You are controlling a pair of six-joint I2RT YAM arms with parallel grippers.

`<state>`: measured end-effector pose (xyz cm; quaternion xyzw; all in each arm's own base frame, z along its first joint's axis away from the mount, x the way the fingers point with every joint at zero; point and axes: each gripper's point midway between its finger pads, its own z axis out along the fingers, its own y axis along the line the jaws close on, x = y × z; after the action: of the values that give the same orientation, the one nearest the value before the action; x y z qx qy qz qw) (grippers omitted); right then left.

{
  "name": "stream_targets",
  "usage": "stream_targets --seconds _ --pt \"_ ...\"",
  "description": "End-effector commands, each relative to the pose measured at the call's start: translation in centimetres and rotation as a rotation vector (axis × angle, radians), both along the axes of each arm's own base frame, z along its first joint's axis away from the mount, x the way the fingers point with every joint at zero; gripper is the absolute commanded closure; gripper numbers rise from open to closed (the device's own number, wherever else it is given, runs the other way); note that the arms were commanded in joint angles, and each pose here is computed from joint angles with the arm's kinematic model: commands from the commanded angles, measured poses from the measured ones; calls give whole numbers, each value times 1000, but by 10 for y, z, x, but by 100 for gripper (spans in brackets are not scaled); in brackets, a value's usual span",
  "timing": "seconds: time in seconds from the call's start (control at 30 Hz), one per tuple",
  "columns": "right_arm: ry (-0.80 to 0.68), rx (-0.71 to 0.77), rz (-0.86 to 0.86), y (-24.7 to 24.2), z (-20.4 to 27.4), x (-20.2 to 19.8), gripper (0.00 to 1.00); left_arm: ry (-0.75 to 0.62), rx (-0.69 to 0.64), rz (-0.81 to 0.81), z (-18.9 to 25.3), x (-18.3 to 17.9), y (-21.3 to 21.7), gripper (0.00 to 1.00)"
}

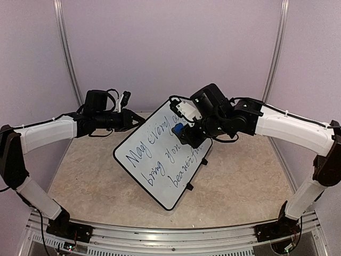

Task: Erase the whiteboard
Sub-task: Move the whiteboard to the center of the board.

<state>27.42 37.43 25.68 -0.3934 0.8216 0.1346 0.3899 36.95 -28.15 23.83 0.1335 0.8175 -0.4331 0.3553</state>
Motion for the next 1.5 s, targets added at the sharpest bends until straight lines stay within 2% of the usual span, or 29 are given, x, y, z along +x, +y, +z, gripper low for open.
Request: stream_targets --seconds 0.0,0.23,0.47,0.7,0.93,1.07,1.13,1.33,1.47 --pt "-12 50 14 0 10 -9 72 -3 11 -14 -1 -2 -3 85" --pt "-9 101 87 9 2 -19 73 7 -36 -61 4 -11 -16 100" --pt "-76 229 145 12 20 -29 73 10 -79 -116 7 -19 -41 100" --pt "-163 350 156 23 38 -31 72 15 -102 -40 14 -23 -47 100" --pt "-222 252 104 58 22 -29 73 -15 -134 15 33 -23 -57 100" --pt "-223 222 46 55 16 -25 73 -7 -121 17 31 -22 -61 100" --pt "-237 224 21 44 20 -25 73 -22 -100 25 32 -20 -58 92" --pt "-302 269 -27 3 62 -33 72 -79 -45 29 46 -18 -49 76" --pt "-325 254 -63 -17 74 -35 72 -98 1 25 55 -13 -41 72"
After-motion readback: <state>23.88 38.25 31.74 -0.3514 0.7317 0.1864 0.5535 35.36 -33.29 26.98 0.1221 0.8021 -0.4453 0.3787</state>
